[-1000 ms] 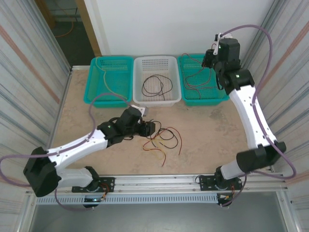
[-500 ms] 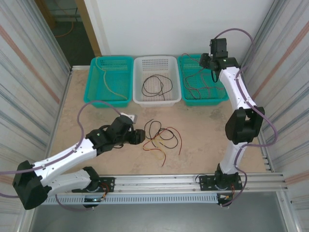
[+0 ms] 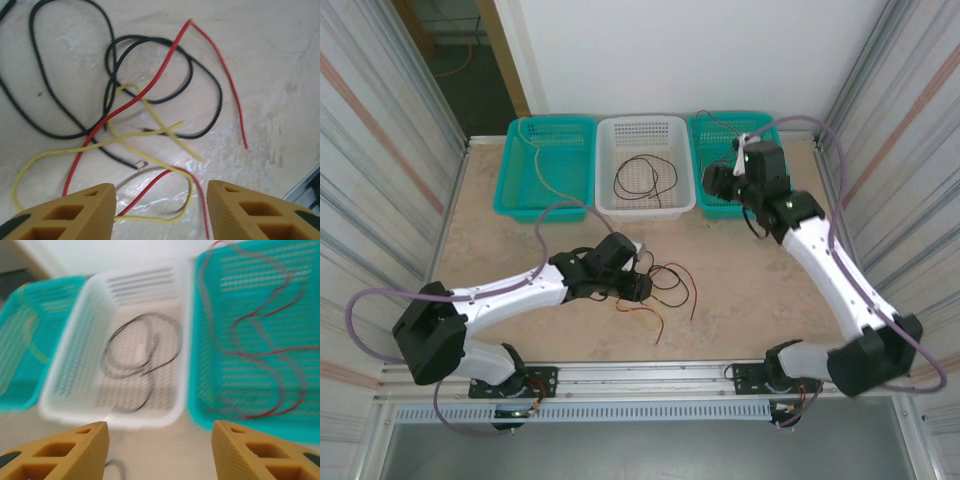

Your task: Untangle the cables

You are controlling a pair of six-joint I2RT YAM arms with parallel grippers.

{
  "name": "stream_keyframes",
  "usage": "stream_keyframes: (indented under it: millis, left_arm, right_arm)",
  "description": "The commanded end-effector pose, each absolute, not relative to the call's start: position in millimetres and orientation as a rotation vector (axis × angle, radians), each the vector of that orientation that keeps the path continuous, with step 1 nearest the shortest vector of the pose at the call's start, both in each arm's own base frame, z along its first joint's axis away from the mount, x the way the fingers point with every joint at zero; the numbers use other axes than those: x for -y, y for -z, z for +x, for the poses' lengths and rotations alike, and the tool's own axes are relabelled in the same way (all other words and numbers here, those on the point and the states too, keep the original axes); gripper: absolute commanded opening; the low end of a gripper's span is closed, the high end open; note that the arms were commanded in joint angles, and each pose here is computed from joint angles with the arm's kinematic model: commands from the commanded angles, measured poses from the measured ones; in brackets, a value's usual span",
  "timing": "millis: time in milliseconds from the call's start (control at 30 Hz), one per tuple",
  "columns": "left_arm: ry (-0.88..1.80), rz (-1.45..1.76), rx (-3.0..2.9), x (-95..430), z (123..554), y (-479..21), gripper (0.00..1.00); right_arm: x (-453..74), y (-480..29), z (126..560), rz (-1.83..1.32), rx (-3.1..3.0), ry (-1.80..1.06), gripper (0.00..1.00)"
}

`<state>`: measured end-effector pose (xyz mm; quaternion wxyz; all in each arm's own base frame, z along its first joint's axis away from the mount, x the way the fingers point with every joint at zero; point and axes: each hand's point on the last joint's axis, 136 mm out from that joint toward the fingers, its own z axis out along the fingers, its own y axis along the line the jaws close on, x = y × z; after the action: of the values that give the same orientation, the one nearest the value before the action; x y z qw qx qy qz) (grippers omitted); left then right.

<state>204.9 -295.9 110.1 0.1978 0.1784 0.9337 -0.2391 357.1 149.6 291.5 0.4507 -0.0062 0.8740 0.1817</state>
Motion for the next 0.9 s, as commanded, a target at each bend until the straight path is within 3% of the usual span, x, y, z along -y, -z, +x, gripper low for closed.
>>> stream_keyframes:
  millis: [0,200,333,567,867]
  left_arm:
    - [0.613,0.458,-2.609,281.6,209.6,-114.2,0.48]
    - [0.582,0.285,-2.594,239.3,208.4,-118.2,0.46]
    - [0.542,0.207,-2.572,215.2,211.3,-125.4,0.46]
    - [0.579,0.194,-2.504,212.1,219.7,-147.2,0.48]
    - [0.588,0.22,-2.498,217.8,222.9,-147.5,0.47]
  right_arm:
    - [-182.5,-257.6,309.1,-0.098,-2.271,-0.619,0.56]
    - [-222.2,-189.4,231.3,-0.173,-2.432,-0.735,0.52]
    - [-243.7,-150.7,204.4,-0.227,-2.538,-0.757,0.52]
    - [-279.9,-102.5,195.2,-0.32,-2.662,-0.743,0.5]
    - [-293.4,-73.9,201.8,-0.386,-2.747,-0.642,0.35]
